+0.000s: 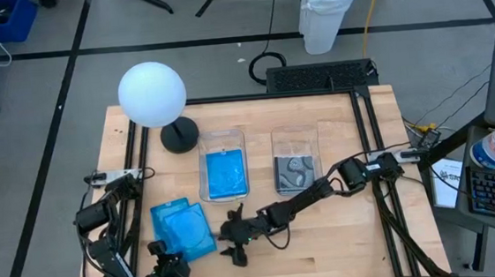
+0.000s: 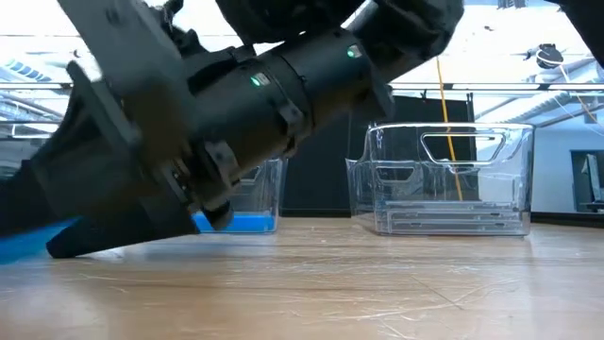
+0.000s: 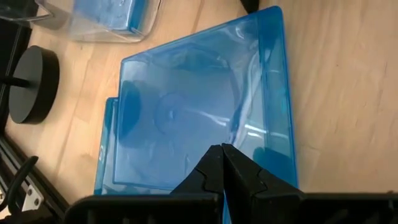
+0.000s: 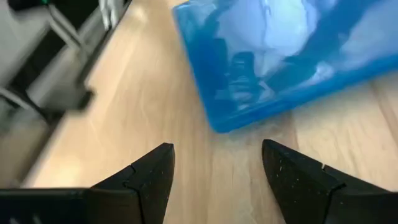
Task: Pick & place jewel cases by type
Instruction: Put the blue CD case into the left transparent bin
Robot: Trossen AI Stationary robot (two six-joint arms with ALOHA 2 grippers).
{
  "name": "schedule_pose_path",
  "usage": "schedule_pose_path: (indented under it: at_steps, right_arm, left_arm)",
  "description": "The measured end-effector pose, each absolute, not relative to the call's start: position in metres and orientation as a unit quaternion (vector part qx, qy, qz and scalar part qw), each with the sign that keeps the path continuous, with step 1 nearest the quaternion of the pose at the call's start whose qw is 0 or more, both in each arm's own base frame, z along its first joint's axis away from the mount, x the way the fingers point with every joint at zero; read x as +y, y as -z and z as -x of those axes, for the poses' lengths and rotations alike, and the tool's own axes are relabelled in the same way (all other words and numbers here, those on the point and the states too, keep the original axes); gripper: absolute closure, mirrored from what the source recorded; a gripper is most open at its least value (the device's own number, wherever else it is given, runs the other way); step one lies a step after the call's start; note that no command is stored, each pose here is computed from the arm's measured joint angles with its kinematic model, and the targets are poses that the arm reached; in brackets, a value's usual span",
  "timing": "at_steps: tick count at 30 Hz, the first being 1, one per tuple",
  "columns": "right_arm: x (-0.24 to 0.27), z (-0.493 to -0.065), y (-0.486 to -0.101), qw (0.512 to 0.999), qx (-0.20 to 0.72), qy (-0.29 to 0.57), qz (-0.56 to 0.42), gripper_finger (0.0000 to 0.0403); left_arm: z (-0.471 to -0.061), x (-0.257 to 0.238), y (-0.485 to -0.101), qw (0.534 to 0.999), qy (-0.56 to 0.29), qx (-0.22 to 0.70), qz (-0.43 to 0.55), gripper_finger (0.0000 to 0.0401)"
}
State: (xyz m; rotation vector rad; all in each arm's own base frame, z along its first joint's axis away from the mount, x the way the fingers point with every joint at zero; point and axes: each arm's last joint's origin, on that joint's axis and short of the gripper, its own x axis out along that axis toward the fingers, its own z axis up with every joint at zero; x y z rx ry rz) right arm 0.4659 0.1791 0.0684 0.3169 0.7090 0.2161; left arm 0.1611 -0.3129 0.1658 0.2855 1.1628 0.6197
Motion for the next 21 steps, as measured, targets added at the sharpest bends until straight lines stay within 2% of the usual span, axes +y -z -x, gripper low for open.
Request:
schedule_pose_path:
  at_steps: [3, 8, 13, 16, 21]
  right_arm:
    - [0.192, -0.463, -0.07, 0.937, 0.316, -0.133, -0.065, 0.017]
    - [0.21, -0.454, -0.07, 0.946, 0.293, -0.125, 0.068, 0.017]
    - [0.225, -0.446, -0.071, 0.939, 0.269, -0.063, 0.206, 0.017]
    - [0.231, -0.443, -0.075, 0.927, 0.248, -0.026, 0.279, 0.017]
    - [0.233, -0.445, -0.08, 0.914, 0.22, -0.015, 0.342, 0.017]
  left_arm:
    - [-0.161, -0.313, -0.166, 0.782, -0.287, 0.537, -0.132, 0.0393]
    - [-0.161, -0.313, -0.166, 0.78, -0.288, 0.539, -0.13, 0.0382]
    - [-0.161, -0.313, -0.166, 0.782, -0.293, 0.536, -0.124, 0.0396]
    - [-0.162, -0.312, -0.166, 0.783, -0.294, 0.534, -0.125, 0.0392]
    - [-0.168, -0.303, -0.156, 0.77, -0.299, 0.547, -0.132, 0.0396]
